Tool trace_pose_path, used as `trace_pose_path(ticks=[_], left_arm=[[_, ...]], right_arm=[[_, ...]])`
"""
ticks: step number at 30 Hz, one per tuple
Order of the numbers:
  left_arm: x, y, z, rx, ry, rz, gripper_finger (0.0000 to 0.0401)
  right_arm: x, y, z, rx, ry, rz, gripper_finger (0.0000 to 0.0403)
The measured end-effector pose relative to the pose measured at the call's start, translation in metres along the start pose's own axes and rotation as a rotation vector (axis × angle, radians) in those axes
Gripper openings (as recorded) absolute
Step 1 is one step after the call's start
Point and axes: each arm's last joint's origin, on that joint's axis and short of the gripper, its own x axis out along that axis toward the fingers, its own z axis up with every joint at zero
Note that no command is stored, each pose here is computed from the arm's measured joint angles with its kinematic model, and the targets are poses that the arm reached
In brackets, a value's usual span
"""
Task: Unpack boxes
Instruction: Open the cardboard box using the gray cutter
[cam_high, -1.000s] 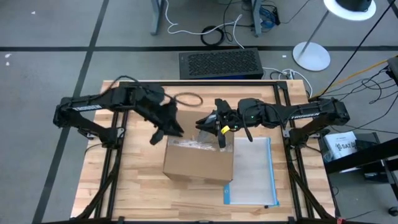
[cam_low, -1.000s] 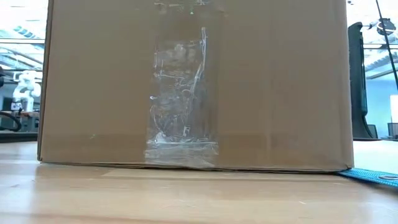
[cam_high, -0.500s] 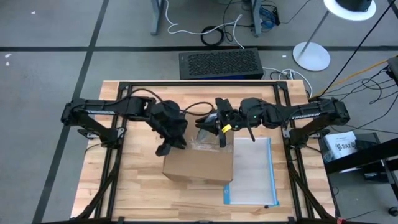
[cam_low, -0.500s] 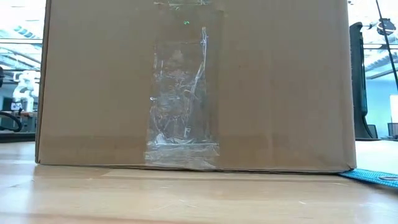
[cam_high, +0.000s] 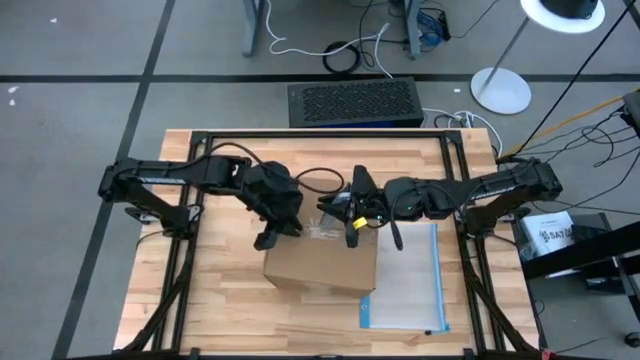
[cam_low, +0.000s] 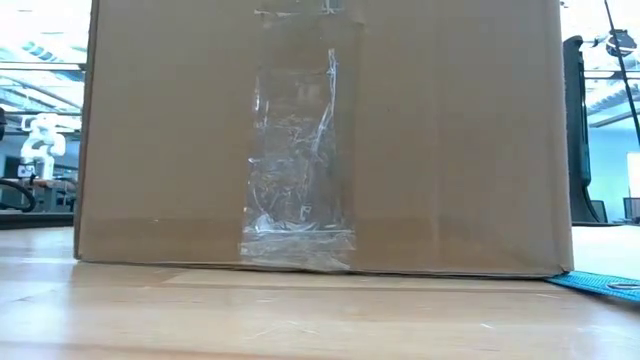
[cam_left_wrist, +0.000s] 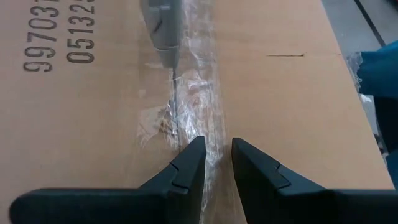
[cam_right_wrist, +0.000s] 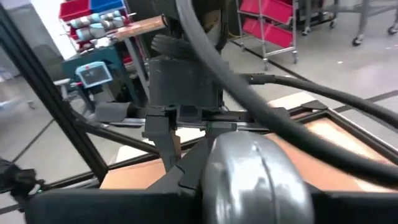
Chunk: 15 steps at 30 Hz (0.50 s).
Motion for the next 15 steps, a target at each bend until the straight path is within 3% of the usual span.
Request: trace_pose_path(ticks=[15], left_arm=[[0.002,0.003,-0.001,-0.021,0.000,0.057,0.0089]], right_arm=[[-0.002,0.015,-0.010,-0.003,0.006,-0.049,0.0059]])
